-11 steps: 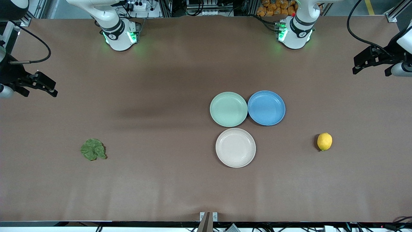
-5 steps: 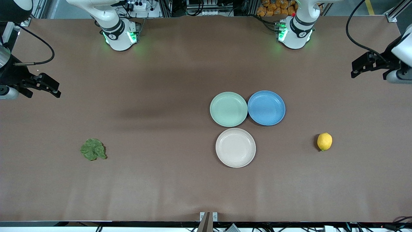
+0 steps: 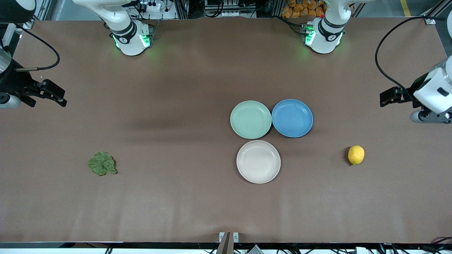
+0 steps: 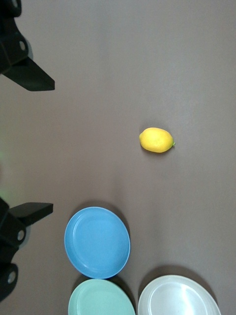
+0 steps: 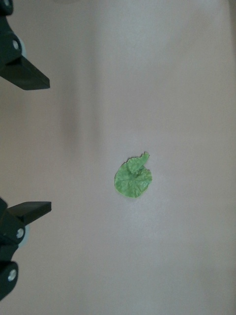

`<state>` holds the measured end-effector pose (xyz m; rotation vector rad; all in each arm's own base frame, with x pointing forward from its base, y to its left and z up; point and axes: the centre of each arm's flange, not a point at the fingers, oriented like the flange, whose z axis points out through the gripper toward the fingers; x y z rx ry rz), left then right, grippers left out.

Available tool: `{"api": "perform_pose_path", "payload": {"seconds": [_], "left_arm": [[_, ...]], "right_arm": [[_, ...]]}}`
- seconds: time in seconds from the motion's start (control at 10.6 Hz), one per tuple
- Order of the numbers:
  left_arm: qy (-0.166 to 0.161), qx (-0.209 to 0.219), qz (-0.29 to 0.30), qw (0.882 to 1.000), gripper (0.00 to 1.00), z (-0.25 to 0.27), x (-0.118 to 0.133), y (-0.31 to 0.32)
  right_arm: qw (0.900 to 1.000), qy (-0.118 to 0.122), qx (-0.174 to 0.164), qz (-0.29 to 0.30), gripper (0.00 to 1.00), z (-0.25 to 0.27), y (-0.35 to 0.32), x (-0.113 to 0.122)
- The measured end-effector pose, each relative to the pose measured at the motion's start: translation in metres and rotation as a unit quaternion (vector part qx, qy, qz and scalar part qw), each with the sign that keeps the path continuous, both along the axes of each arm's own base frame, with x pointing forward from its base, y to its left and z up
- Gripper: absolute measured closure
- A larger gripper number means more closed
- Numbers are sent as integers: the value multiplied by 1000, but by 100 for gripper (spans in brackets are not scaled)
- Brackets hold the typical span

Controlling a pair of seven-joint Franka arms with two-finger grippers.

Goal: Place lemon and lettuce in plates
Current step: 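Move the left gripper down toward the yellow lemon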

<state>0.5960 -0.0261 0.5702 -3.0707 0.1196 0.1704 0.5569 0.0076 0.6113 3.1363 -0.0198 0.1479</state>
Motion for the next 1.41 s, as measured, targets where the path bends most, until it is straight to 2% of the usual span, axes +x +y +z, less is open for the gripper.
{"api": "perform_pose_path", "payload": {"seconds": [0.28,0.57,0.85,1.41], "left_arm": [[1,-6,-24,1000,0,-55,10,27],[29,-11,-39,999,0,-108,13,43],[48,-7,-55,997,0,-160,27,47],[46,24,-97,994,0,-252,48,52]], "right_arm": [[1000,-6,0,0,0,6,0,0],[1000,-8,0,0,0,7,0,0],[1000,-8,0,0,0,8,0,0],[1000,-5,0,0,0,7,0,-1]]}}
